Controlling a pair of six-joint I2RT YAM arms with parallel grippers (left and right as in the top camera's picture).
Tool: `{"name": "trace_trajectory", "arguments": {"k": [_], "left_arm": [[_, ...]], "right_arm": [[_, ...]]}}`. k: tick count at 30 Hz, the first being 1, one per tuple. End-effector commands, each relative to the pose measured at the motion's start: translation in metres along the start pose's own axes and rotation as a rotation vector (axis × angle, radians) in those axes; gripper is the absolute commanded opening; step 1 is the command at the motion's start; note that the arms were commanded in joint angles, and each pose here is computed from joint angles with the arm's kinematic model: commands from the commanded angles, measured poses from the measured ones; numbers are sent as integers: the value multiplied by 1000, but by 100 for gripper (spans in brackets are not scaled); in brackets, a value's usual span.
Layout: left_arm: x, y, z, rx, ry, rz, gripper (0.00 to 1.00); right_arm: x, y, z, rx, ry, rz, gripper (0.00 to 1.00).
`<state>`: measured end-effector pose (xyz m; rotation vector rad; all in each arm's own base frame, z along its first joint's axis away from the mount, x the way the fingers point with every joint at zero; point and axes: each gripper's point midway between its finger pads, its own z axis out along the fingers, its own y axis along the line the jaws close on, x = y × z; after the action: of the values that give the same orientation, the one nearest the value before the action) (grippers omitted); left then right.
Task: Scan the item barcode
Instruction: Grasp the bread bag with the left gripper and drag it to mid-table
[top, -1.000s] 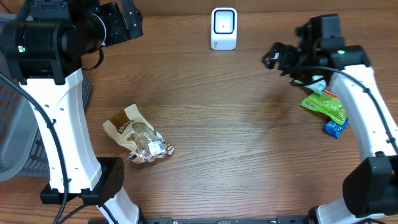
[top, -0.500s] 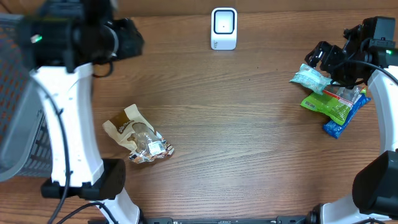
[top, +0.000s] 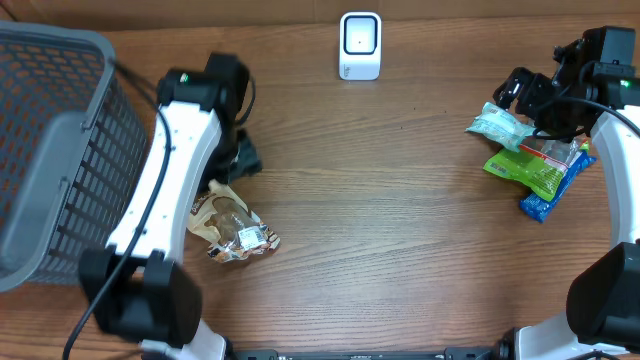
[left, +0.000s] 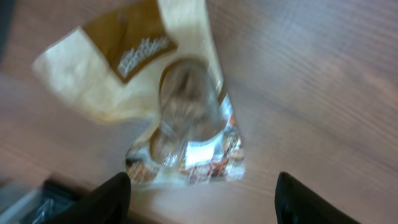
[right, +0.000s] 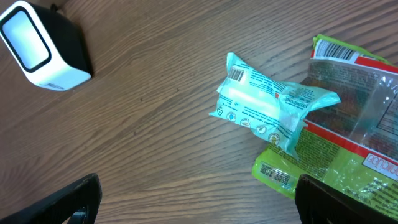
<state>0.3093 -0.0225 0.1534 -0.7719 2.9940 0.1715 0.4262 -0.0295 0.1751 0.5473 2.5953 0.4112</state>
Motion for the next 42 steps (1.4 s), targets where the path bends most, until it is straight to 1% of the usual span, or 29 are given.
{"name": "trace_trajectory", "arguments": {"k": [1, 4, 9, 10, 12, 13, 15, 16, 18, 20, 22, 26, 28, 30, 33, 36, 37, 40, 42], "left_arm": [[8, 27, 12, 34, -55, -82, 66], [13, 50, 60, -6, -32, -142, 66], [25, 70, 110, -18, -6, -229, 65], [27, 71, 116, -18, -6, -234, 65], [30, 71, 129, -9, -16, -231, 59], [29, 69, 132, -2, -21, -225, 52], [28, 63, 139, 25, -36, -213, 28], [27, 60, 142, 36, -46, -210, 18], [21, 49, 148, 59, -73, -190, 4], [18, 38, 149, 77, -91, -159, 4], [15, 18, 147, 133, -119, -67, 4], [21, -41, 131, 324, -137, 137, 4], [28, -72, 111, 427, -127, 238, 4], [29, -98, 85, 506, -127, 296, 4], [37, -148, 36, 727, -135, 405, 4], [45, -169, 18, 810, -144, 444, 4], [49, -175, 15, 823, -143, 443, 5], [61, -186, 11, 836, -140, 471, 20], [70, -190, 10, 838, -126, 489, 34]], "right_arm": [[-7, 2, -4, 0, -24, -14, 100], [-7, 2, -4, 0, -24, -15, 100], [-5, 2, -4, 1, -17, -13, 100], [-5, 2, -4, 2, -15, -12, 100], [-4, 2, -4, -1, -12, -11, 100], [-4, 2, -4, -1, -11, -11, 100], [-4, 2, -4, -1, -12, -11, 100], [-4, 2, -4, -1, -12, -11, 100], [-3, 2, -4, 0, -8, -9, 100], [-2, 2, -4, 1, -5, -9, 100], [-1, 2, -4, 2, -2, -4, 100], [0, 8, -4, -33, 8, -7, 100], [1, 12, -3, -40, 8, -14, 100], [3, 17, -2, -44, 10, -25, 100], [8, 26, 0, -53, 22, -45, 100], [12, 33, 2, -60, 33, -63, 100], [14, 36, 3, -62, 36, -68, 100], [18, 43, 4, -68, 45, -83, 100], [20, 45, 5, -70, 51, -89, 100]]}}
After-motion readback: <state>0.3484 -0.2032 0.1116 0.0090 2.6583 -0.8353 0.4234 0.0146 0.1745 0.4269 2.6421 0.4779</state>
